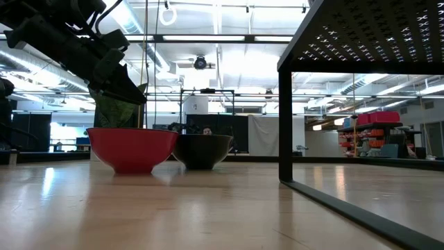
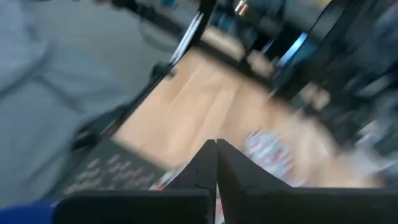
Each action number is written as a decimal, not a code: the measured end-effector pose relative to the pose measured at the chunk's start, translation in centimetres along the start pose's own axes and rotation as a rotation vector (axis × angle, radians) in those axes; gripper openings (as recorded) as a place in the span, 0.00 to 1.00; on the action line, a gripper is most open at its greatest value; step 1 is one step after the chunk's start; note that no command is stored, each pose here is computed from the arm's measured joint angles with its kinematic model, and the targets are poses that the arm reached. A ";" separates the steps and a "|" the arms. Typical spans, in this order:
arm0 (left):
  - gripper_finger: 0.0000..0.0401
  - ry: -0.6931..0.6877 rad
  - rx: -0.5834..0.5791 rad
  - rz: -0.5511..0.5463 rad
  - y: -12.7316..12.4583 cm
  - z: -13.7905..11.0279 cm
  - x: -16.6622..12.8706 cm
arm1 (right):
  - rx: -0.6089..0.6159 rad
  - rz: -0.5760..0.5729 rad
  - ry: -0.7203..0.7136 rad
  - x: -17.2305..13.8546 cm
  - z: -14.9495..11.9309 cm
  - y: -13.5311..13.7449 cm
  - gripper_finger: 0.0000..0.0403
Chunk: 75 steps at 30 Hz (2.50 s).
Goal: Pick & Place Mini bowls
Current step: Stack the white patterned bowl on top of the stacked white patterned bowl on the shelf
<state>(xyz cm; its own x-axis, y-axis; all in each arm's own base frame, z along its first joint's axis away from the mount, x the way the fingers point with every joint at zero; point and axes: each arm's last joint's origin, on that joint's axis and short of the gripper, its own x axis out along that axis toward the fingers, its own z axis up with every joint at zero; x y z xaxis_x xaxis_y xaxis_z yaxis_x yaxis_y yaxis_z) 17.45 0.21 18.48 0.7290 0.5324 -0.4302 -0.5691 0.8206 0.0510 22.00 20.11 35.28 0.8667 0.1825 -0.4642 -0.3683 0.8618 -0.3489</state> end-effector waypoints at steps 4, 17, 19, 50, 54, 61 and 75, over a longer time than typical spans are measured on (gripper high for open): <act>0.44 0.000 -0.005 0.000 0.0 0.0 0.0 | -0.092 -0.119 -0.075 0.4 0.9 -1.4 0.01; 0.44 0.013 0.008 -0.063 -0.4 -0.1 -0.1 | 0.246 -0.500 -0.146 6.3 -5.8 -13.4 0.02; 0.44 0.023 0.047 -0.142 -1.0 0.0 -0.5 | 0.321 -0.564 -0.149 6.5 -7.1 -15.3 0.02; 0.44 0.260 0.473 -0.501 -10.1 -5.1 -2.5 | 0.678 -0.429 -0.218 8.2 -18.3 -13.7 0.02; 0.44 0.281 0.475 -0.481 -10.0 -5.3 -1.9 | 0.674 -0.422 -0.221 8.2 -18.2 -13.5 0.02; 0.44 0.198 0.482 -0.522 -10.6 -4.6 -1.6 | 0.671 -0.421 -0.221 8.2 -18.2 -13.4 0.02; 0.24 0.210 0.481 -0.609 -10.9 -4.5 -1.7 | 0.671 -0.419 -0.221 8.2 -18.2 -13.4 0.02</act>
<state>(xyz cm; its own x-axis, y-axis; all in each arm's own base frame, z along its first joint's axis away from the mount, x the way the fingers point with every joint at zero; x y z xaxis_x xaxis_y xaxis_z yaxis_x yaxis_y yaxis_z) 20.67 -10.58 14.58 0.7449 -0.0487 -0.6654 0.1666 0.9793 0.1148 27.97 1.48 21.35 0.9596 -0.1892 -0.2082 0.2198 0.9661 0.1356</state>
